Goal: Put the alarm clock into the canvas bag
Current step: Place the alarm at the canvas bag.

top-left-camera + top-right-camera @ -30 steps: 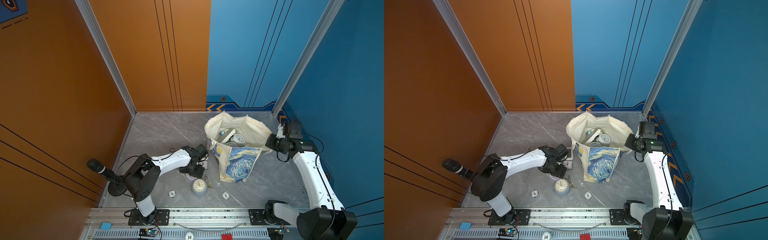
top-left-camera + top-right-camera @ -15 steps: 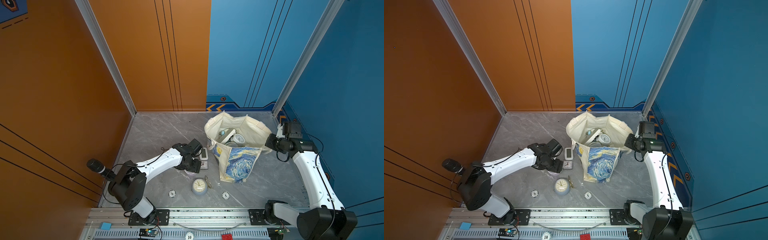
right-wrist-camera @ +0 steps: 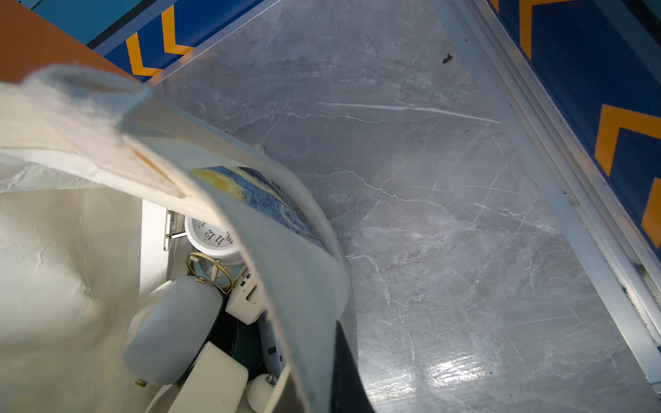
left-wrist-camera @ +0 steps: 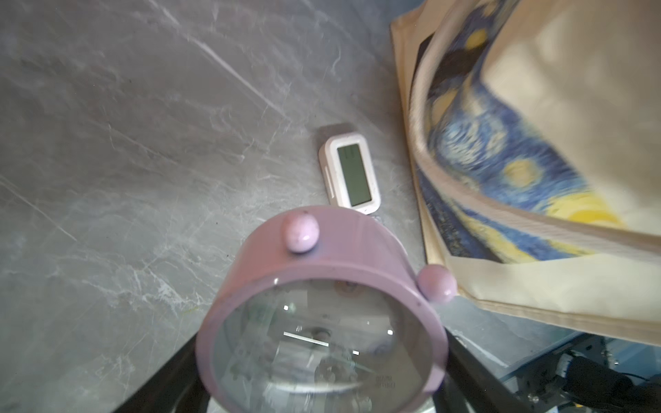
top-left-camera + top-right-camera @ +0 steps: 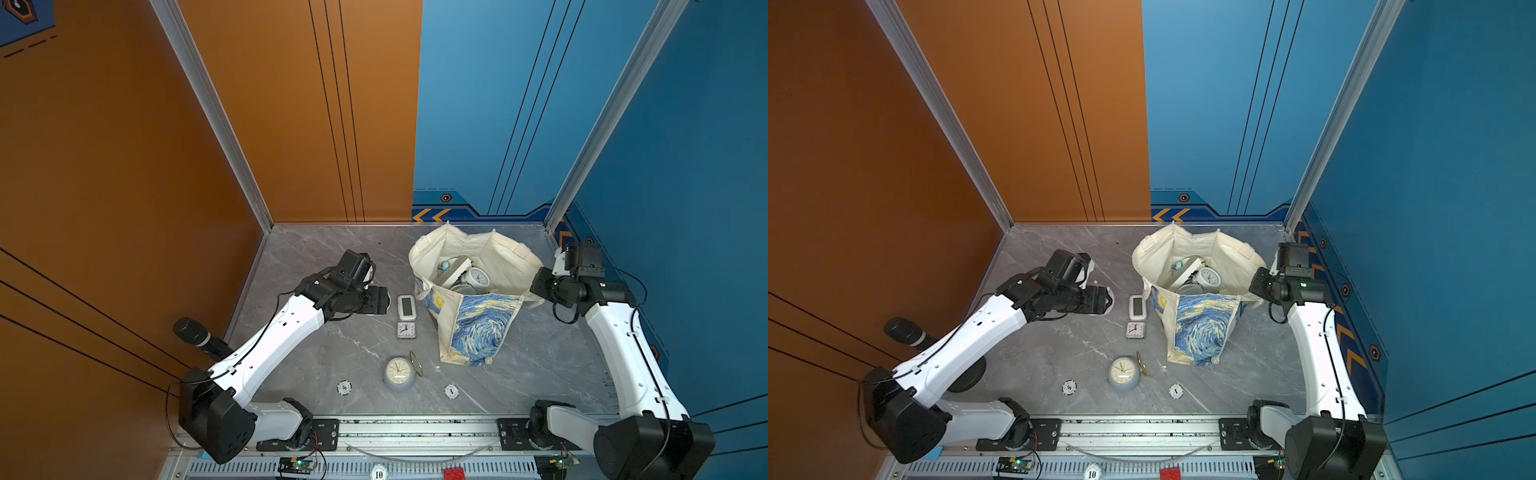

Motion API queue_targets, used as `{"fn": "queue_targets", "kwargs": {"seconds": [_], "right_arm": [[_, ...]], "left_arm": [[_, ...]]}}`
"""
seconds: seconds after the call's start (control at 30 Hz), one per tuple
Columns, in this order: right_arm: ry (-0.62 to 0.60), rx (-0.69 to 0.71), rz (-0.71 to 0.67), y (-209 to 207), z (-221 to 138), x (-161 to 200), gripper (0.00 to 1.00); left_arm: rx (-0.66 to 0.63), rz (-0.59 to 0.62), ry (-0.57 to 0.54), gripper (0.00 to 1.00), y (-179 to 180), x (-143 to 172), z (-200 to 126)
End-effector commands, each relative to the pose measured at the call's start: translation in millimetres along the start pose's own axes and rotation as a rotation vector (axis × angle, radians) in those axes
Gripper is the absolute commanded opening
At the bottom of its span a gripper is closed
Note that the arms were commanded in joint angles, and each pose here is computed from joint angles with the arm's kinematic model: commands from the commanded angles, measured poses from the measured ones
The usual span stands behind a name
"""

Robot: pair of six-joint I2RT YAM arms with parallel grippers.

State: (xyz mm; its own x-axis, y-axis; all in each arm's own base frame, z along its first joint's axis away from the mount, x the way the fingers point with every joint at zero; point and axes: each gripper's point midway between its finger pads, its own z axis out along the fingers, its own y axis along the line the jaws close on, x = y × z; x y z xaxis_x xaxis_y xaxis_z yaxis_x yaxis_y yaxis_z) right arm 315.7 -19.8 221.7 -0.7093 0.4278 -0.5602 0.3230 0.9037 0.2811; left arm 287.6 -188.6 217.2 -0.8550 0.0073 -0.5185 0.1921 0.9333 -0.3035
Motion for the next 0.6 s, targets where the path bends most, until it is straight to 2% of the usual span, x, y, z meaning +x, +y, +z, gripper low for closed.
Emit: {"fn": "queue_targets", "kwargs": {"seconds": [0.0, 0.27, 0.57], "right_arm": [[-0.025, -0.002, -0.027, 4, -5, -9, 0.10], [-0.023, -0.012, -0.029, 7, -5, -9, 0.10], [-0.024, -0.012, -0.029, 7, -6, -10, 0.10]], "left_arm": [[0.073, 0.063, -0.102, 0.74, -19, -29, -34], [0.189, 0.138, -0.221, 0.71, -58, -77, -69], [0.298, 0.224, -0.265, 0.70, -119, -116, -70]]}}
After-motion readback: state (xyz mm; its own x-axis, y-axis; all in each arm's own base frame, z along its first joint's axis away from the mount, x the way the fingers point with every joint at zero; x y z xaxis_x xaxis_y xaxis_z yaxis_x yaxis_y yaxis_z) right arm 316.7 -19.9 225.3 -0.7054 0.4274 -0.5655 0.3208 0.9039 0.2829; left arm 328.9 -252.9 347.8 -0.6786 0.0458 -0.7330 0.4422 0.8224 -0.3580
